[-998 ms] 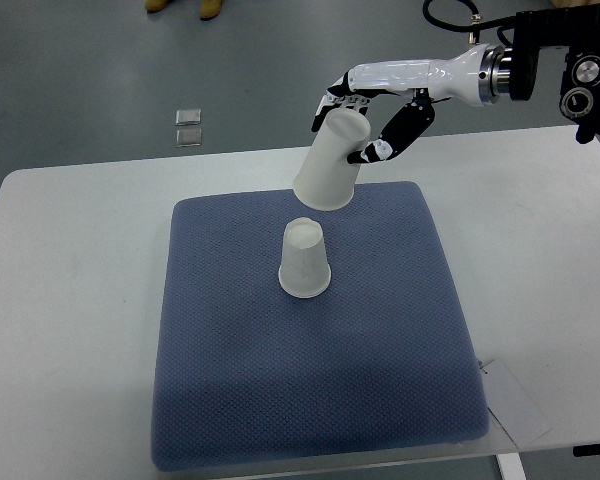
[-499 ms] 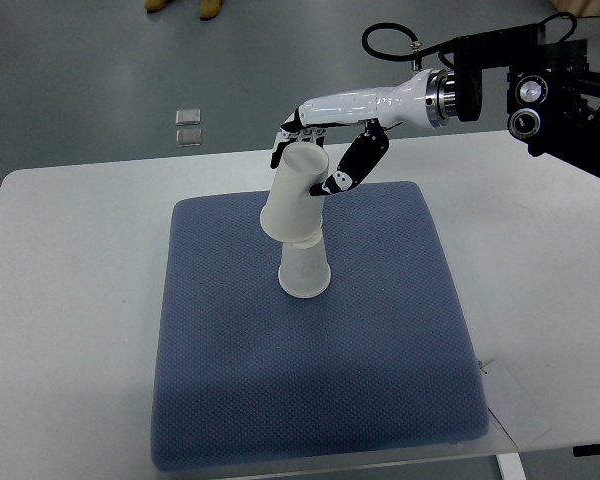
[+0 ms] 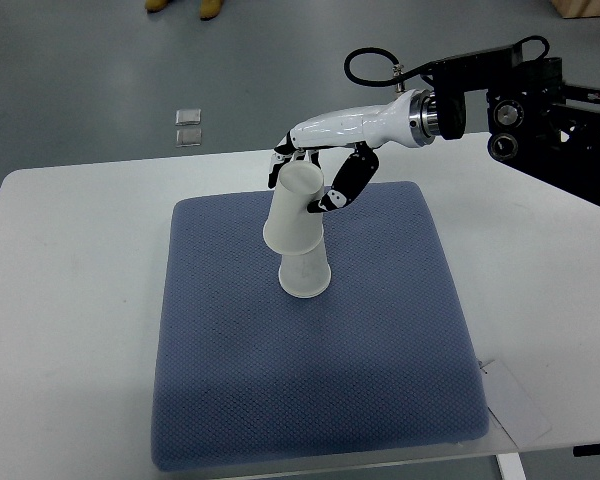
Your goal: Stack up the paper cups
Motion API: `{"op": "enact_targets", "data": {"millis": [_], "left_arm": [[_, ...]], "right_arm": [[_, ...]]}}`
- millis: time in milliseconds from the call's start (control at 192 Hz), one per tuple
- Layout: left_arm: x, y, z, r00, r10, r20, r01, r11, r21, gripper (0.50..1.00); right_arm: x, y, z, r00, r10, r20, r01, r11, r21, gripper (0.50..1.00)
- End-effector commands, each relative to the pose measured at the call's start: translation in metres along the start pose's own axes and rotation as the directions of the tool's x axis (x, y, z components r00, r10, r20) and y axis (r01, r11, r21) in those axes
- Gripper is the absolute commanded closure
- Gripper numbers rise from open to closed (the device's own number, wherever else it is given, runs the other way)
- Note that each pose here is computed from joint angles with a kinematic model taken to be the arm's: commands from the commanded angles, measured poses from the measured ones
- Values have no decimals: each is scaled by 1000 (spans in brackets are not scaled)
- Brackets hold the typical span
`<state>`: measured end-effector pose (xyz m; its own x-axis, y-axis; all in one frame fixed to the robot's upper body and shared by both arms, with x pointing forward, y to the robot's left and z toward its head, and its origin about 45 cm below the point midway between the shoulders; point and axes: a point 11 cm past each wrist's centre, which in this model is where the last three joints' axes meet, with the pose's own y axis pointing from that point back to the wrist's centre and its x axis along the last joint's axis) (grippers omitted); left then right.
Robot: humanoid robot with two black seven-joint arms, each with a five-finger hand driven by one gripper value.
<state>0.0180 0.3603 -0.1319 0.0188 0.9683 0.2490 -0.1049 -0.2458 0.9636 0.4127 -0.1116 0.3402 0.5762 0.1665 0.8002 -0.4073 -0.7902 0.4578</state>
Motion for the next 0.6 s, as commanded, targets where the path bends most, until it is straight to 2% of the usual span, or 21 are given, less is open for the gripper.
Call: {"op": "enact_targets", "data": {"millis": [0,182,307,369,416,447,504,525,593], "left_arm": [[0,0,0,1000,0,0,0,1000,0,500],[0,0,0,1000,0,0,0,1000,0,500],[0,0,0,1000,0,0,0,1000,0,500],[0,0,0,1000,0,0,0,1000,0,500],[0,0,0,1000,0,0,0,1000,0,500],[0,0,0,1000,0,0,0,1000,0,500],[0,0,0,1000,0,0,0,1000,0,500],[0,0,0,1000,0,0,0,1000,0,500],[0,0,0,1000,0,0,0,1000,0,500]], "right_arm": [[0,0,0,1000,-1,-4,1,1000,-1,1000],[-2,-1,1,1000,-6,-2,6,1000,-3,998],[-3,0,2,1000,-6,-2,6,1000,-6,885],[-4,-1,3,1000,-8,0,8,1000,-8,850],[-7,-1,5,1000,-12,9,12,1000,-11,779],[-9,0,7,1000,-13,15,13,1000,-13,750],[-10,0,8,1000,-14,19,14,1000,-14,734],[-10,0,9,1000,-16,21,16,1000,-17,709],[-10,1,10,1000,-16,23,17,1000,-19,677]]}}
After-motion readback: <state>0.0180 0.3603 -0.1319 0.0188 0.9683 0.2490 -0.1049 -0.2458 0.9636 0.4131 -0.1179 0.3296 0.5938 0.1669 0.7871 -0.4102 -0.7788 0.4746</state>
